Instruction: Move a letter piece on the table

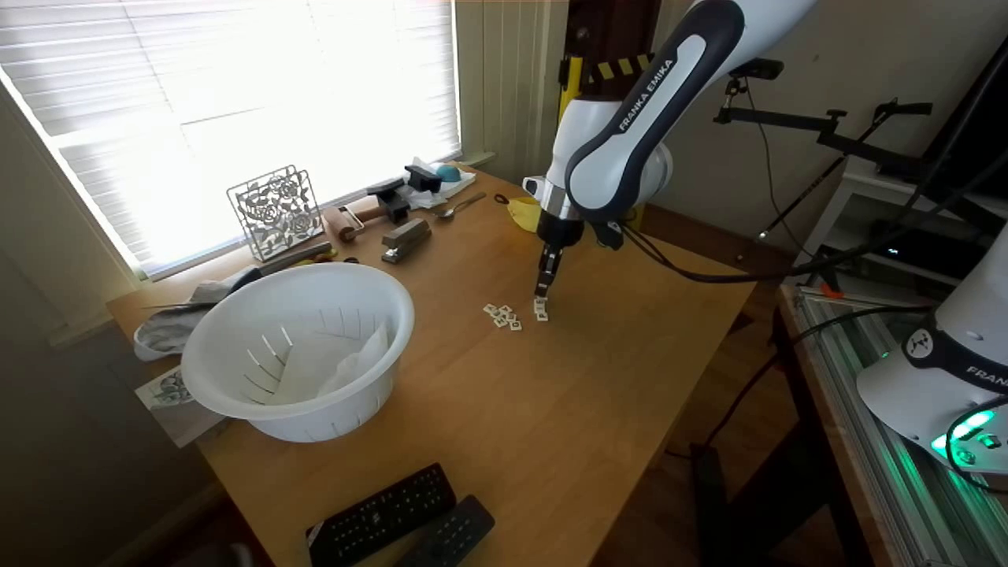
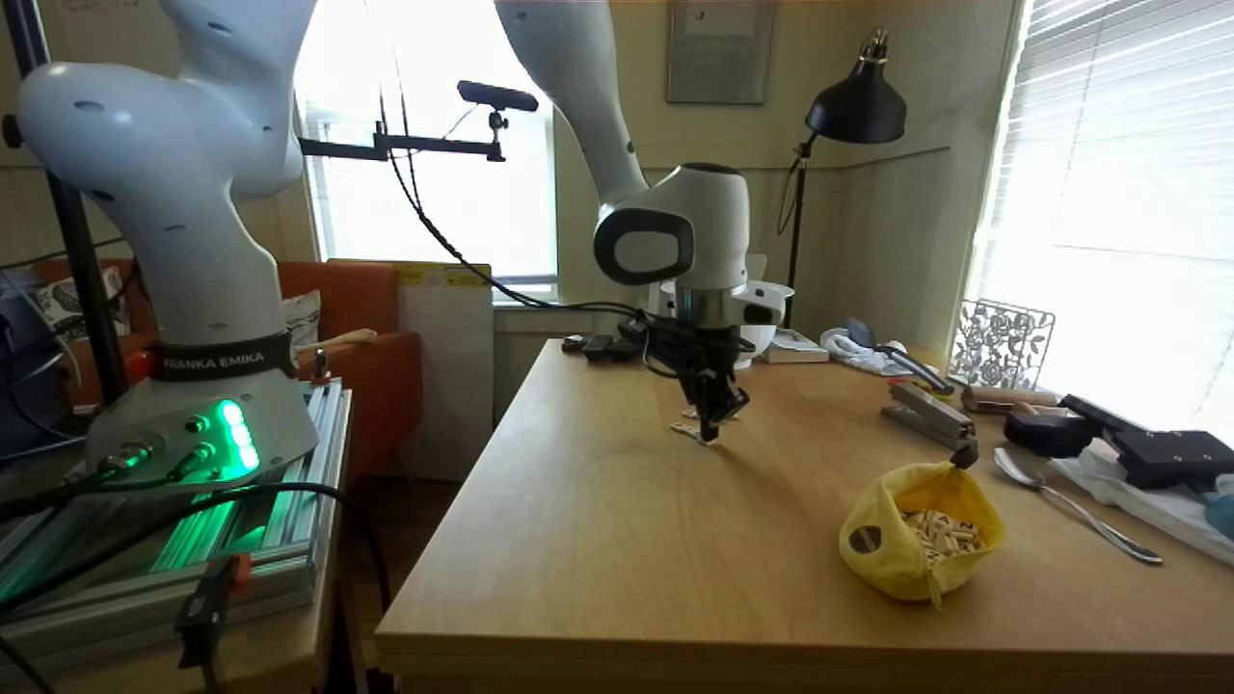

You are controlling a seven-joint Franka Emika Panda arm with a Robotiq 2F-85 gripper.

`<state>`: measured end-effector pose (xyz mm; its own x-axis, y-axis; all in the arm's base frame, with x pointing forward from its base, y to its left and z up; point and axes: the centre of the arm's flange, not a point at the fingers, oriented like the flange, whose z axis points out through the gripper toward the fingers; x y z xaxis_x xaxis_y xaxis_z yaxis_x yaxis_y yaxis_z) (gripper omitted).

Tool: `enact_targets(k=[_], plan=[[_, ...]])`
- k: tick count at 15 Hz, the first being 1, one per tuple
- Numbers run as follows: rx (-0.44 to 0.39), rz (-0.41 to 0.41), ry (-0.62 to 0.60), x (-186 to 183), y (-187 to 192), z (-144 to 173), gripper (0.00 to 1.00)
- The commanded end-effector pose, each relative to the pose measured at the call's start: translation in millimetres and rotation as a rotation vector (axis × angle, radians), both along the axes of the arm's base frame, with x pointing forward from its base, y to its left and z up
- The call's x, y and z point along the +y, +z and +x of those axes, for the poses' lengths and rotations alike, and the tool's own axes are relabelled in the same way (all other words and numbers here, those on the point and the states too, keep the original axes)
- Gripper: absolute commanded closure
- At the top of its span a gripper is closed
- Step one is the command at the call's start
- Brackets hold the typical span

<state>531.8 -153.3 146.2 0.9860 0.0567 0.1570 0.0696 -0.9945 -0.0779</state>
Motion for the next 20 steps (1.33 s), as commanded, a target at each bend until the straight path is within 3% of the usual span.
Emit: enact_targets(k=[1, 20], plan=[[-0.005, -0.002, -0.015, 1.7, -15.7, -2.3, 1.0], [0.01, 0.011, -0.031, 5.5, -17.3, -6.6, 1.0]])
